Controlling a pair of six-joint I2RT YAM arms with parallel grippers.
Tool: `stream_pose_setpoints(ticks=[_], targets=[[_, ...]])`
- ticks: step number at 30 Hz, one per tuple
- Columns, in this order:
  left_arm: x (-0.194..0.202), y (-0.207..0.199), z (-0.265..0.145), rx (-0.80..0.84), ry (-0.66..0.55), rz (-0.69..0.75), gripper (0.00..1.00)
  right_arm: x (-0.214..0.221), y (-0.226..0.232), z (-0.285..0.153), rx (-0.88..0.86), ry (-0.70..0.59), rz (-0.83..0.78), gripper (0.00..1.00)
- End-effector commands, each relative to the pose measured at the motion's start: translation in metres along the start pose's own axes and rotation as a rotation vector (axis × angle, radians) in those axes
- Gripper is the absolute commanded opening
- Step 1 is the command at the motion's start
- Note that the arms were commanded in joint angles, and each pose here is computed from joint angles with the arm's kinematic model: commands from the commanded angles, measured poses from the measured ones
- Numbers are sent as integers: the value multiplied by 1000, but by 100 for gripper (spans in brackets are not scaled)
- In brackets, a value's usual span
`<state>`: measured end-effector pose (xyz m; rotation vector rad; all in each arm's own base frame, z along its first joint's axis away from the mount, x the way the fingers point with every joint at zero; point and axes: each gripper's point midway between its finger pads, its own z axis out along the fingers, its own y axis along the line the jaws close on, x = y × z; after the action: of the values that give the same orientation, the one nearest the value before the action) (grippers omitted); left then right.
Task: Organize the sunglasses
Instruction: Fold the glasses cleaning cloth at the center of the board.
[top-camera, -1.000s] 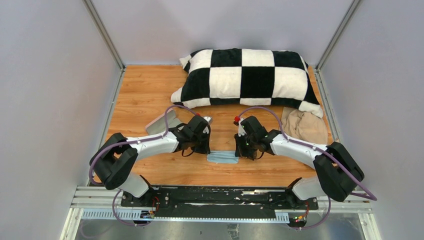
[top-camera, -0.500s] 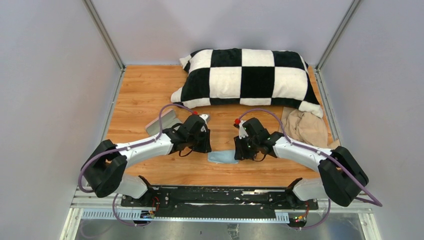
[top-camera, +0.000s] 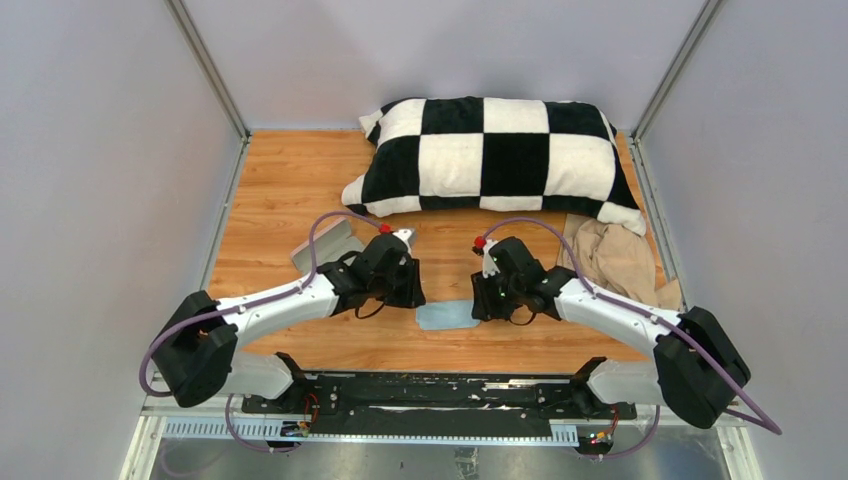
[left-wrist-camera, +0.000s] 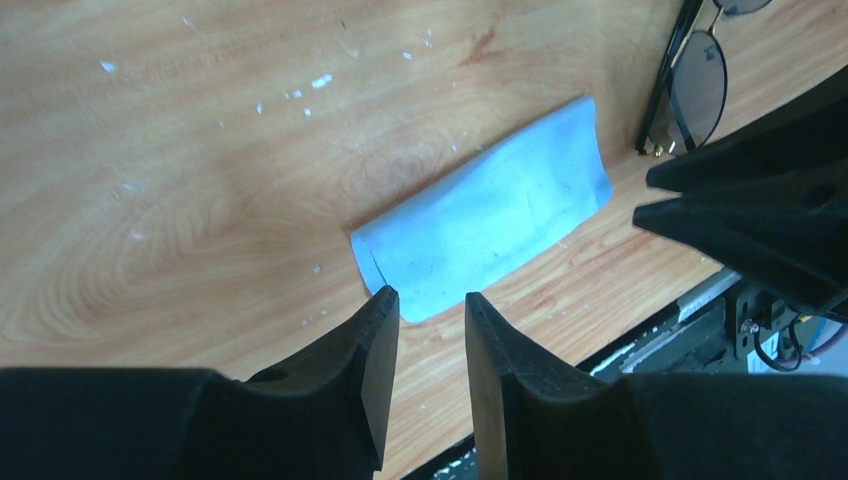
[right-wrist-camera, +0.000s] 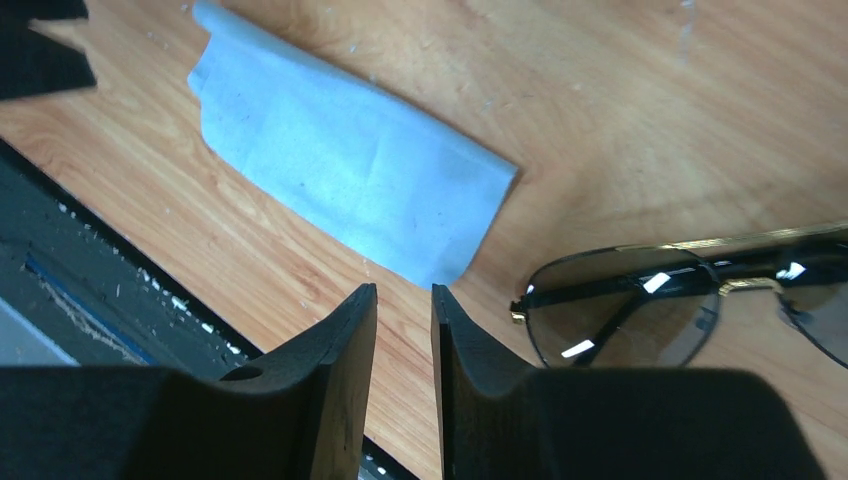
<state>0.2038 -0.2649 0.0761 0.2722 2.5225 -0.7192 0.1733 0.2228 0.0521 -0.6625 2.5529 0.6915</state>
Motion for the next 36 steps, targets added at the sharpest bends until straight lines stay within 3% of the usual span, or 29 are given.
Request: stream_pose_setpoints(ticks=[1,14,24,29,36], targets=[[17,7,-3,-70,-9,-97,39,2,-21,-6,142,-39,122,32],[40,10,-6,-100,-101,-332,41,28,-25,5,152,-64,378,36],[53,10,2,-115,-74,-360,38,26,-26,8,161,-90,440,35],[54,14,4,-131,-89,-375,42,23,-24,14,144,-105,501,34],[61,16,13,-144,-62,-372,39,16,-22,16,137,-117,523,25]])
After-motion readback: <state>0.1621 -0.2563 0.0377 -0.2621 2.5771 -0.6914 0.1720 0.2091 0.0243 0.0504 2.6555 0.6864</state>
